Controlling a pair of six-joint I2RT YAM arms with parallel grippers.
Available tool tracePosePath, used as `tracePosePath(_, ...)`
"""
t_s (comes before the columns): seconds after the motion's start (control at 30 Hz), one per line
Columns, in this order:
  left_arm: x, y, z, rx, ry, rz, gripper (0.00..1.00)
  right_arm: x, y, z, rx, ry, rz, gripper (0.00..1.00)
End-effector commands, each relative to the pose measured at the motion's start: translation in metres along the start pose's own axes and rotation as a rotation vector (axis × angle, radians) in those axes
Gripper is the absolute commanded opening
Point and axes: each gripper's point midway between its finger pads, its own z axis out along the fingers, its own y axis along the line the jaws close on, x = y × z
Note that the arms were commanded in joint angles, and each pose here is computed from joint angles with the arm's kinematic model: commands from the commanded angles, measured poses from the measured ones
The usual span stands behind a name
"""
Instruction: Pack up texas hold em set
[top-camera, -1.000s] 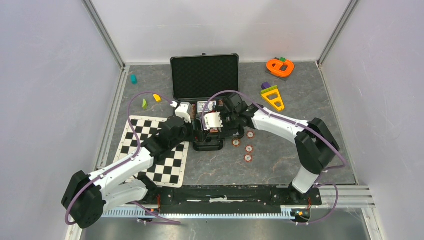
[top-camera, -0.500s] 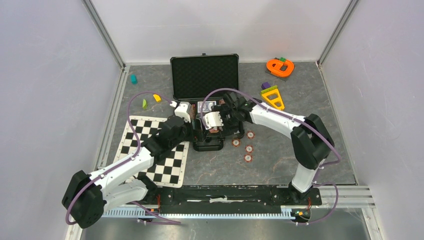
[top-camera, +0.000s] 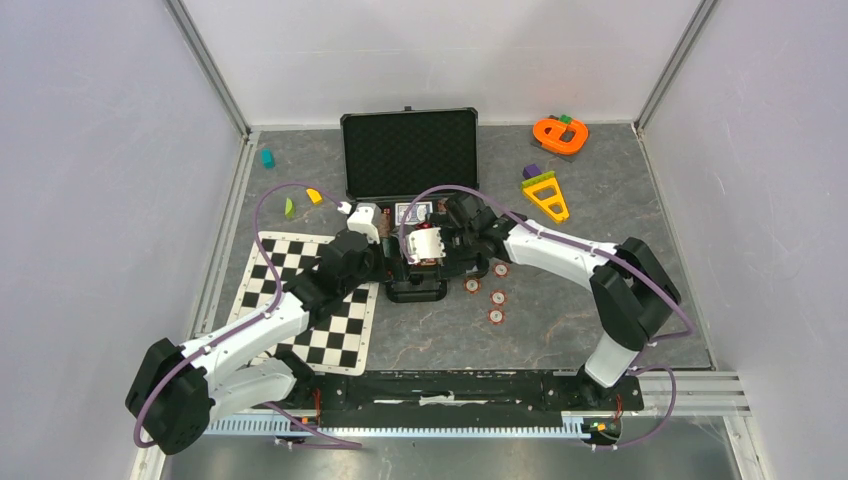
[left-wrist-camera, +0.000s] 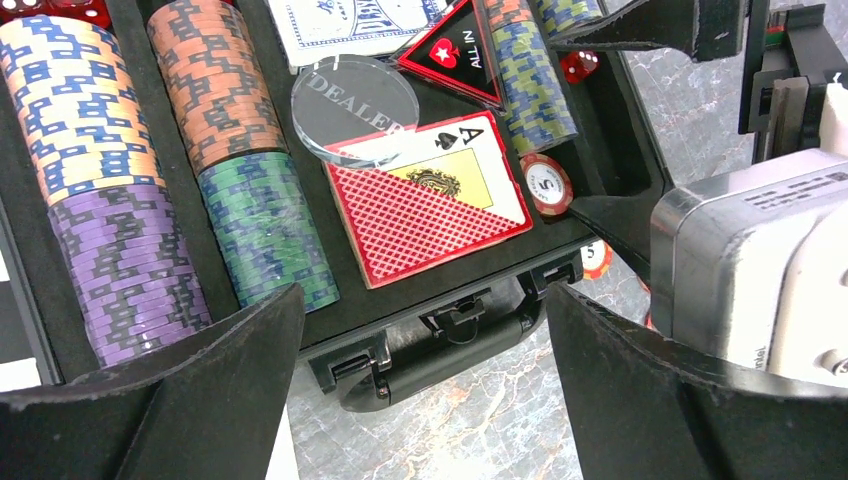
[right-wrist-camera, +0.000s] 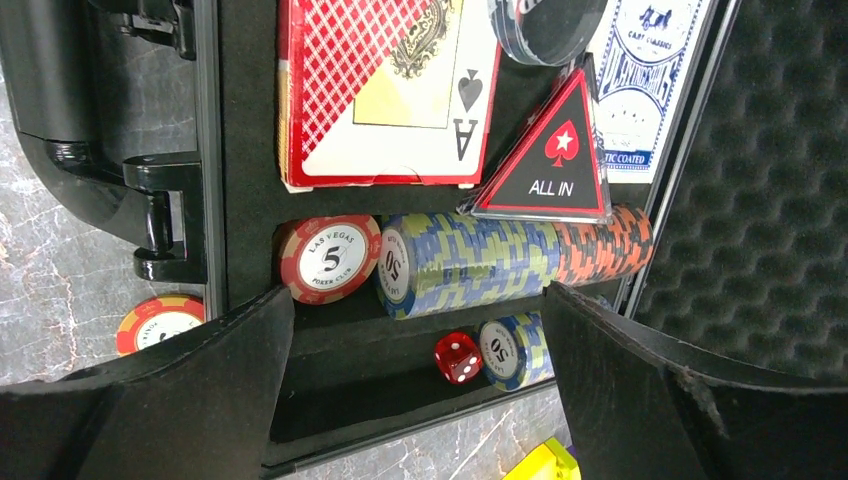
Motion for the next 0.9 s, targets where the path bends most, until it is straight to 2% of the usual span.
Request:
tracePosePath(0.0,-0.025,-0.019,-0.002,0.064,-0.068,-0.002,0.96,-0.018,-0.049,-0.002,0.249,-0.065,0.031,0.98)
tracePosePath(0.17,-0.026,-0.019,-0.005,0.069,-0.075,-0.006,0.96,-0.026,-0.073,-0.04,0.503,-0.172,0.108,0.98)
tracePosePath(0.27,-0.025,-0.019,-0.006,0.07,-0.075,-0.008,0.96,-0.025,-0.071,-0.053,0.561,-0.21,0.142,0.98)
tracePosePath(0.57,-0.023,-0.021,-0.006,0.083,-0.068,-0.012,0.96,-0.02,-0.071,-0.063,0.546,-0.228,0.166,0.98)
tracePosePath(0.87,-0.017,-0.029,0.001,0.115,-0.019,-0.003,0.95,-0.017,-0.059,-0.051,0.461,-0.213,0.146,0.98)
